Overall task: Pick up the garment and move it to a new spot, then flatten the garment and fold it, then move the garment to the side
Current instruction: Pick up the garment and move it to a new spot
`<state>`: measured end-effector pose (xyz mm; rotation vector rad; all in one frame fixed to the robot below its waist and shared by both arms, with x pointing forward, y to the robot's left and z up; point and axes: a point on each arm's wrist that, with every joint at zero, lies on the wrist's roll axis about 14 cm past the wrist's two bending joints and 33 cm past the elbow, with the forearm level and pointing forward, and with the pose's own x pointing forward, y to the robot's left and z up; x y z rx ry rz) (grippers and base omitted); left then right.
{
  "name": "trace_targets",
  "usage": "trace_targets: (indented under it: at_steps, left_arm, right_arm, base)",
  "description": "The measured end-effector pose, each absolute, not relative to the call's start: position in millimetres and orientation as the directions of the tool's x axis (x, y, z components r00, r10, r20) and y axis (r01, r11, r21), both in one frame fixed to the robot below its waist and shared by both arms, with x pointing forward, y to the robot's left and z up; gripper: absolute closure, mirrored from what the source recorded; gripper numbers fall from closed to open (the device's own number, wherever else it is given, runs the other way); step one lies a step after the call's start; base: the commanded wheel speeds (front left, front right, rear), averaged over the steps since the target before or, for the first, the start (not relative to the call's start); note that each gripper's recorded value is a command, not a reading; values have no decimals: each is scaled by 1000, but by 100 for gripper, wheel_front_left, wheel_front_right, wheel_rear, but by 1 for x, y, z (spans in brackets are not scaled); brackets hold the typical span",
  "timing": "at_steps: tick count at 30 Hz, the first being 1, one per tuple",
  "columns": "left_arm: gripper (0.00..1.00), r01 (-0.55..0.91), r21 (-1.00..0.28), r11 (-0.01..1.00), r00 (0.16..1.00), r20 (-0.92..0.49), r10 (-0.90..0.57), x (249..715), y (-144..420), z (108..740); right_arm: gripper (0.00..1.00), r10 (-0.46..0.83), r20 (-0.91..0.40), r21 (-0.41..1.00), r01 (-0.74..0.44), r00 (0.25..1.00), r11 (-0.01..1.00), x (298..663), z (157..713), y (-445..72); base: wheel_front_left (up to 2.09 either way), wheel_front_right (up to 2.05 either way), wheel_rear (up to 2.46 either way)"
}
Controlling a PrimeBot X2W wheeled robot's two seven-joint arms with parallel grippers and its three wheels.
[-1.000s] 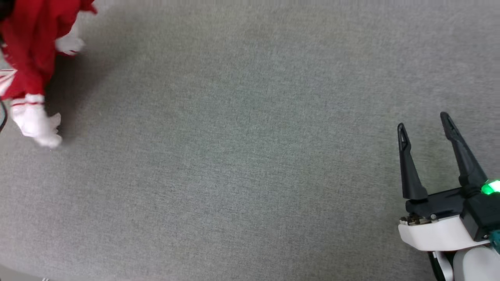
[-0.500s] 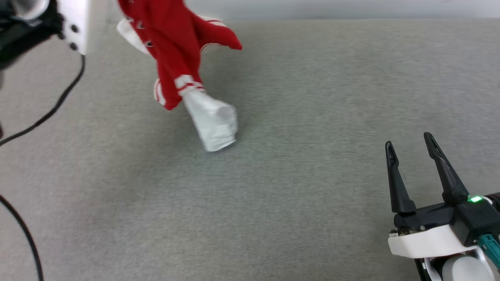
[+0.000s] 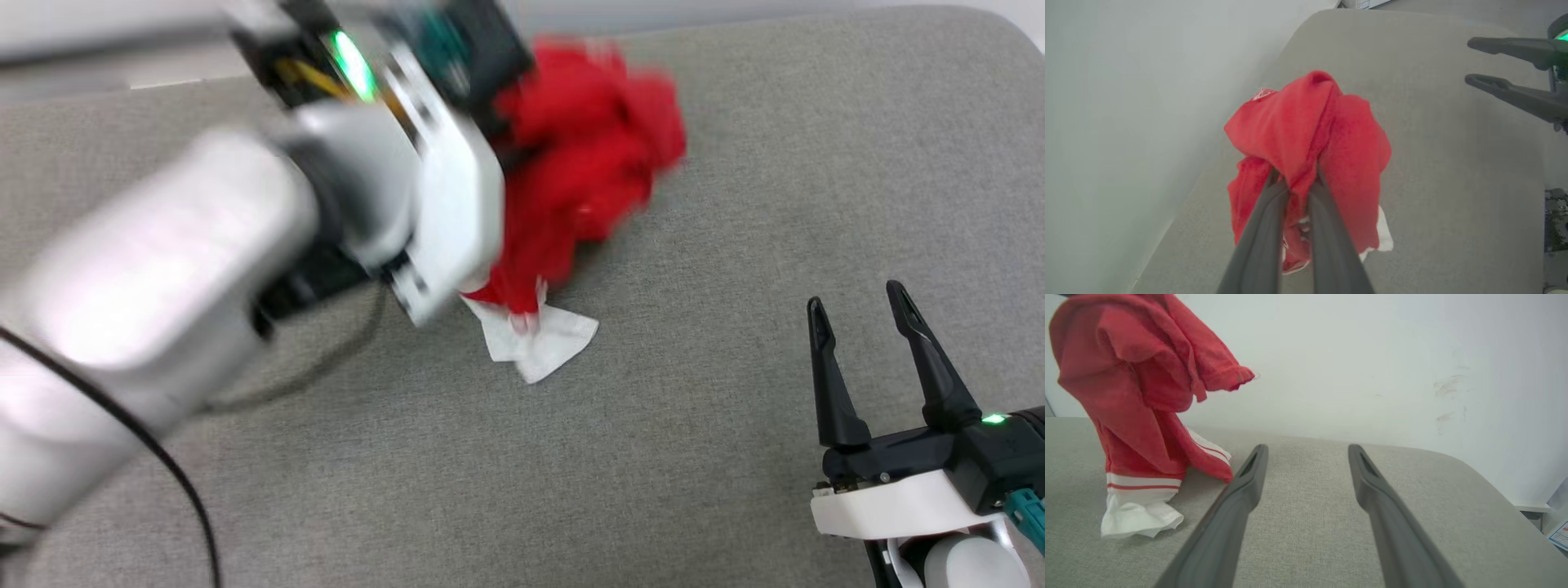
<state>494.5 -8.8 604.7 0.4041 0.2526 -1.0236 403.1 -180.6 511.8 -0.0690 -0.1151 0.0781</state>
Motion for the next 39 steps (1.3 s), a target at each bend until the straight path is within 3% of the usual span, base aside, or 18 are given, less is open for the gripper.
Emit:
trace_targets:
  at_steps: [5,14,19,20,21,26,31,39]
  left_arm:
    - [100,929,44,367,336,-515,-789,453,-34,514]
    - [100,926,-206,315,114,-644,-757,370,-52,404]
    - [100,922,-243,300,69,-661,-747,339,-55,388]
    - [62,923,-235,304,84,-650,-755,341,-55,390]
    - [0,926,-216,310,107,-637,-763,344,-55,393]
    - [0,934,-75,350,273,-485,-831,379,-61,436]
    - [0,874,61,483,482,-249,-840,408,-59,498]
    - [0,595,181,783,782,96,-616,437,5,566]
  right_arm:
    - [0,69,94,-73,-62,993,995,404,506,-185]
    - [0,56,75,-79,-50,996,996,411,498,-190]
    - [0,65,71,-73,-60,995,996,411,496,-187]
    - [0,66,72,-72,-61,995,996,411,497,-186]
    - [0,67,73,-71,-62,995,996,410,497,-186]
    - [0,77,78,-67,-72,994,995,401,501,-182]
    - [0,88,90,-69,-81,992,994,390,507,-178]
    - [0,123,122,-68,-116,985,991,380,519,-166]
  base:
    - [0,0,0]
    - [0,0,0]
    - [0,0,0]
    - [0,0,0]
    - [0,0,0]
    - [0,0,0]
    - [0,0,0]
    - [0,0,0]
